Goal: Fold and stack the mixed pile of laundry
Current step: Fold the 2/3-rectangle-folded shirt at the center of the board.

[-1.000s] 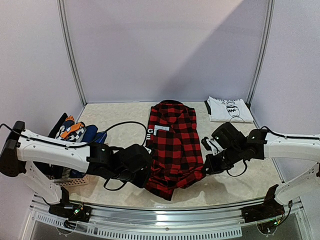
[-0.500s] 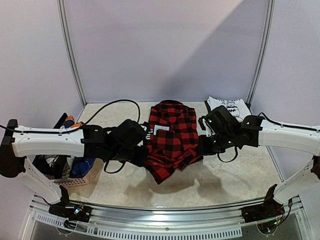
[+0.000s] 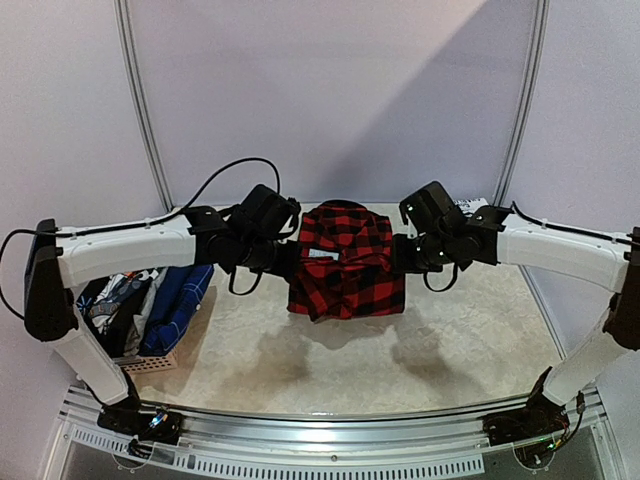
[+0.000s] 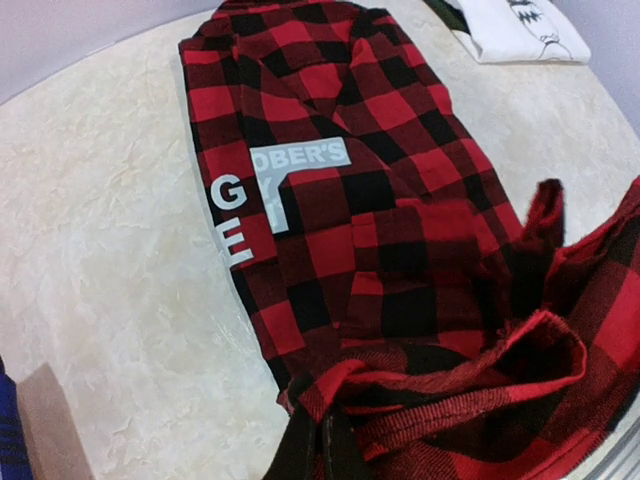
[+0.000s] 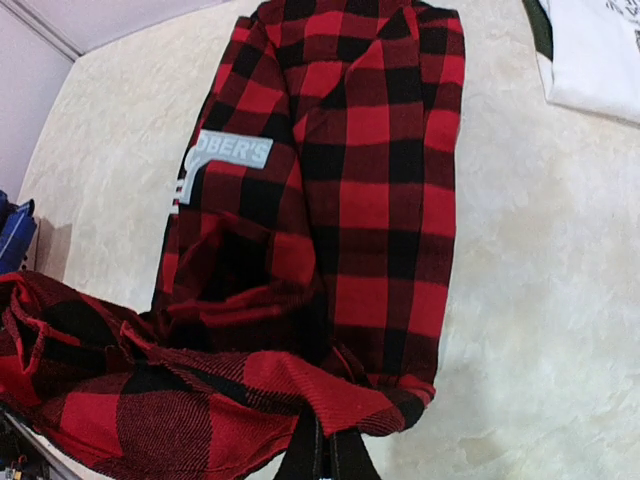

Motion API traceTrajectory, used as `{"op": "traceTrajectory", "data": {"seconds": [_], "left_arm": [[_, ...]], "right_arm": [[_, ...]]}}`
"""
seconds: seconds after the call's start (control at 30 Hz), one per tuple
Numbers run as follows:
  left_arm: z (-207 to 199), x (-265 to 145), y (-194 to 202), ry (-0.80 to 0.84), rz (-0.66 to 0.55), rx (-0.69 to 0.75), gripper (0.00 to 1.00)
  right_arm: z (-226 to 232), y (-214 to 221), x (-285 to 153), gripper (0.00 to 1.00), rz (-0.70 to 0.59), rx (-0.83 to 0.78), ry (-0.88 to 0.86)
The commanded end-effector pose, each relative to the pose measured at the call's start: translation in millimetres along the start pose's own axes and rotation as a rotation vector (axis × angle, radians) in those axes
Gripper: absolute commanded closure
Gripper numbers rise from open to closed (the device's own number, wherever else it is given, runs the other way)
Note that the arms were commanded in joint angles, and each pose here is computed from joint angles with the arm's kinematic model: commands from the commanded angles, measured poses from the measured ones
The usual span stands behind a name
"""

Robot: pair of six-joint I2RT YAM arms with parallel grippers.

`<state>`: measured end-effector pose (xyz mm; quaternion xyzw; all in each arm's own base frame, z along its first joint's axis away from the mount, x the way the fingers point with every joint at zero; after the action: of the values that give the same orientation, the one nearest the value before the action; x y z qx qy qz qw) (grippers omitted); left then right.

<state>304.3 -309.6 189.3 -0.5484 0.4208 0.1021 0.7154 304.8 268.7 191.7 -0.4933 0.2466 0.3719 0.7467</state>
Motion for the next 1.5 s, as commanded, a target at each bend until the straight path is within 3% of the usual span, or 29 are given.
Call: {"op": "traceTrajectory", "data": {"seconds": [0.0,0.33,0.63,1.17,1.3,1.47], "left_arm": [[15,11,-24,-0.01,-0.013,0.004,1.0],[46,71,-30,-0.047,0.081,-0.032,1.0],[62,127,-13,-0.052,0.172,-0.045,1.0],[79,169,0,-0.069,0.208,-0.049,1.0],[80,173,2,-0.075,0.205,-0.049,0.98],[82,173,-3,-0.088,0.179,-0.042,0.88]], "right_arm": [[1,-39,18,1.0,-0.076,-0.012,0.009],[-9,-75,82,1.0,-0.027,0.016,0.011],[-33,-74,142,1.0,0.066,0.048,0.04],[-46,-69,190,1.0,0.138,0.069,0.048],[-48,-70,194,0.96,0.139,0.079,0.053],[-47,-76,191,0.84,0.128,0.088,0.042]]}}
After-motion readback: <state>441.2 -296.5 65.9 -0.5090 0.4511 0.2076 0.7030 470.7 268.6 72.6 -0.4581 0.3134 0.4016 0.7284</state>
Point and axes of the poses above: each gripper's point midway between its finger pads, its own x axis out along the fingers, its own z axis along the line the jaws close on, y = z × x, the point moved 2 cm from there along -x, back along the fingers, and after that the axes turned 11 degrees about x, right-handed, at the moved point
